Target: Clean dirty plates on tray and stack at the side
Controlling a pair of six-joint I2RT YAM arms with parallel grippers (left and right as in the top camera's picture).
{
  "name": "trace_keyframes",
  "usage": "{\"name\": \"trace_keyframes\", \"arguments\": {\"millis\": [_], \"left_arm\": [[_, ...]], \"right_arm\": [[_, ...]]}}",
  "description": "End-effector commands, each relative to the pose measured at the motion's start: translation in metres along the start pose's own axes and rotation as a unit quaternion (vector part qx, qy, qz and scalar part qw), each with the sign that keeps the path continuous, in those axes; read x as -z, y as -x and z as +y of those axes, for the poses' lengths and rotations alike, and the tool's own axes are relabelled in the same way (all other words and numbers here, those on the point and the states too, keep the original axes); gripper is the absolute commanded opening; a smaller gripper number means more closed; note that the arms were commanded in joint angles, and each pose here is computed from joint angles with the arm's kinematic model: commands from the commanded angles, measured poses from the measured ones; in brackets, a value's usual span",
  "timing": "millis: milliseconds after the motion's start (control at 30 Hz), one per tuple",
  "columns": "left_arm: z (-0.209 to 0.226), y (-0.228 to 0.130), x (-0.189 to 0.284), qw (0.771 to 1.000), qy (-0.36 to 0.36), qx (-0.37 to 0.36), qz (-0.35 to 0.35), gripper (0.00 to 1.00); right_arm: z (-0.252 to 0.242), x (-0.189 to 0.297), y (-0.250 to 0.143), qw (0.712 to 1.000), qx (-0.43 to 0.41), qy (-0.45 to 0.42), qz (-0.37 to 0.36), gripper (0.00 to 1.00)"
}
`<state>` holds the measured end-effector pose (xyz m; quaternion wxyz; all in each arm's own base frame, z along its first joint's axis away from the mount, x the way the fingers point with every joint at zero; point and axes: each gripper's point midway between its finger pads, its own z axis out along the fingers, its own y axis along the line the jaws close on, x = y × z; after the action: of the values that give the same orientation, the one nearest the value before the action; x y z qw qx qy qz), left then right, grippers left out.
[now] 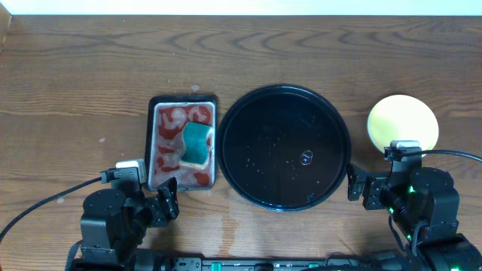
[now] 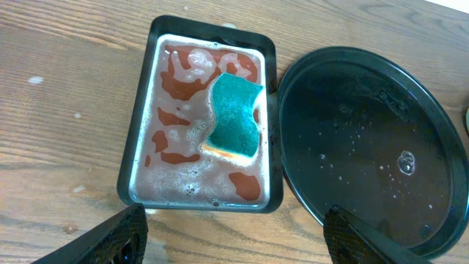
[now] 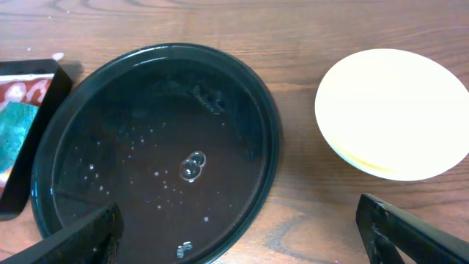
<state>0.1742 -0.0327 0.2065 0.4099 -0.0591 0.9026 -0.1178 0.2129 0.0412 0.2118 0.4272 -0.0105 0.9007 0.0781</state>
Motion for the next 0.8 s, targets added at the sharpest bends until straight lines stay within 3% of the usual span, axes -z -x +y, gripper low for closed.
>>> {"name": "trace_keyframes", "arguments": {"millis": [0,400,767], "left_arm": [[0.002,-0.002,-0.001,1.0,0.005,-0.007,0.001,0.77],[0.002,-0.002,-0.001,1.0,0.005,-0.007,0.001,0.77],[0.002,-0.002,-0.001,1.0,0.005,-0.007,0.001,0.77]], "right_arm": [[-0.001,-0.001,-0.002,1.0,0.004,-0.005,0.002,0.99],[-0.01,0.015,-0.008,1.0,0.001,-0.016,-0.026,0.99],[-0.017,0.019,0.03,0.962,-0.012,-0.004,-0.274,0.99]]}}
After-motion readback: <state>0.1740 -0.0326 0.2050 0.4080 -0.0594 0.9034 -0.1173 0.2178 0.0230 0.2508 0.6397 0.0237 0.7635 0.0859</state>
